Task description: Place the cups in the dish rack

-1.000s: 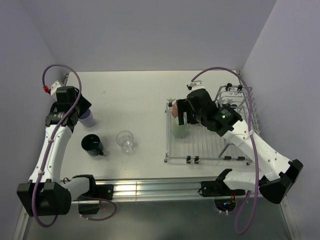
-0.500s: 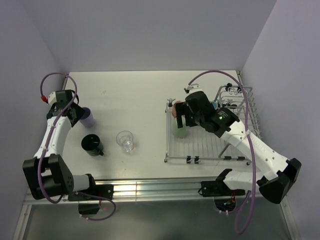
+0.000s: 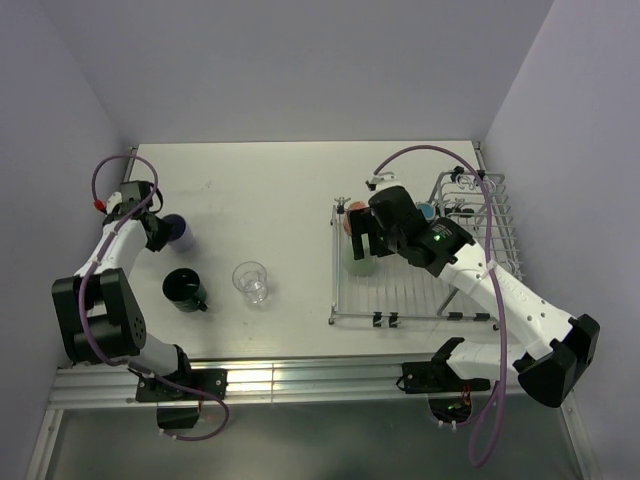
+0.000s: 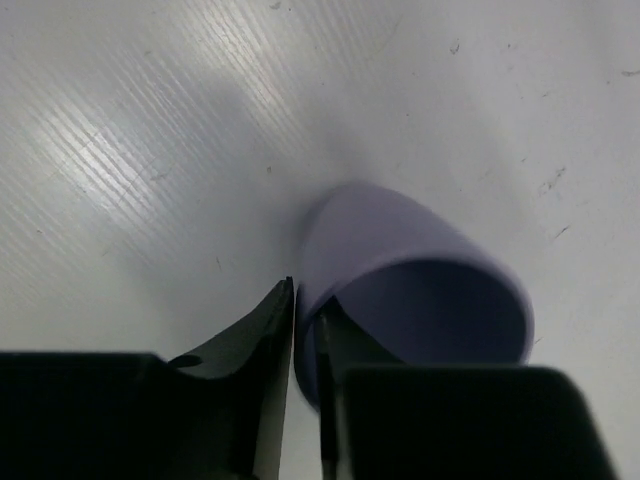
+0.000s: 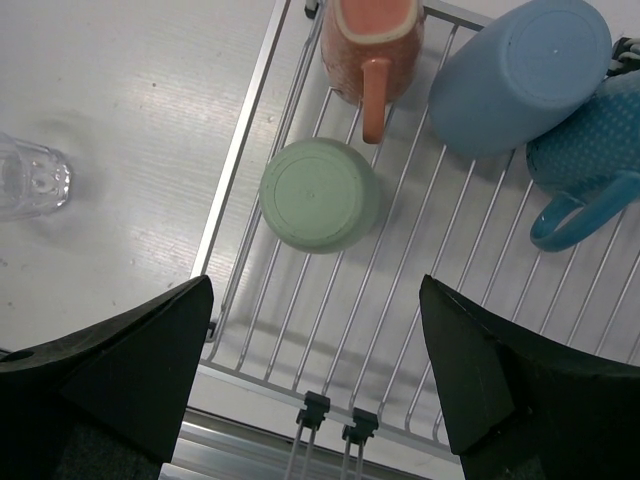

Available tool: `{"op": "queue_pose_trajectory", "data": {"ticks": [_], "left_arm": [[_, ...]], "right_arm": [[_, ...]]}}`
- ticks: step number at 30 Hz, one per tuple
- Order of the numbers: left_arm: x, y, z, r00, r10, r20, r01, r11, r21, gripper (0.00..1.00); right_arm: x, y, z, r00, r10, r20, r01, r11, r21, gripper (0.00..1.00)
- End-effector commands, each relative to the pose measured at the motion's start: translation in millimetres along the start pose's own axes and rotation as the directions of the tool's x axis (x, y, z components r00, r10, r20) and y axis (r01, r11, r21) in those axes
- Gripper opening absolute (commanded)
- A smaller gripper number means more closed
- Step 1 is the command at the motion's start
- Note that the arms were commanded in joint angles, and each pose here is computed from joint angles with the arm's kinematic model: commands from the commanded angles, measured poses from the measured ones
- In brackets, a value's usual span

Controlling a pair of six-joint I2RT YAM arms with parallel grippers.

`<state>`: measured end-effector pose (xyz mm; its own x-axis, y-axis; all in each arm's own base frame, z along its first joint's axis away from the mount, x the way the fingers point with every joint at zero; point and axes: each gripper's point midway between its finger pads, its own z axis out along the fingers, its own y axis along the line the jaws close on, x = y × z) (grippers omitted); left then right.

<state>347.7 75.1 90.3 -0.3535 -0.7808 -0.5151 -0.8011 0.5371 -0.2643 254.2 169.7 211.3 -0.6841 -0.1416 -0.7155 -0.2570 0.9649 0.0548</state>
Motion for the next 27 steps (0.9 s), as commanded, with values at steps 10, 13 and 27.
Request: {"op": "queue_pose_trajectory", "data": {"ticks": [10,13,27], "left_arm": [[-61.1,-88.3,-86.0,0.994,-0.014,0.112,-0.034,0.91,0.412,0.0],[-69.8,-134.1,-147.5,0.989,0.049,0.141,-0.129,0.752,0.647,0.0],[121.2,-199.3,-395.3,0.798,0.48,0.365,-0.098,-0.494,0.864,0.0]], "right_arm": [[-24.1,2.0,-1.2,0.996,0.006,0.088,-0.007,1.0,0.008,0.91],[-43.1,2.8,-8.1,0.991,0.02,0.13,-0.023,1.0,0.018,0.91],[-140.7,77.9,-114.6,0.864,0.253,0.435,-0.003,0.867,-0.498,0.93]]}}
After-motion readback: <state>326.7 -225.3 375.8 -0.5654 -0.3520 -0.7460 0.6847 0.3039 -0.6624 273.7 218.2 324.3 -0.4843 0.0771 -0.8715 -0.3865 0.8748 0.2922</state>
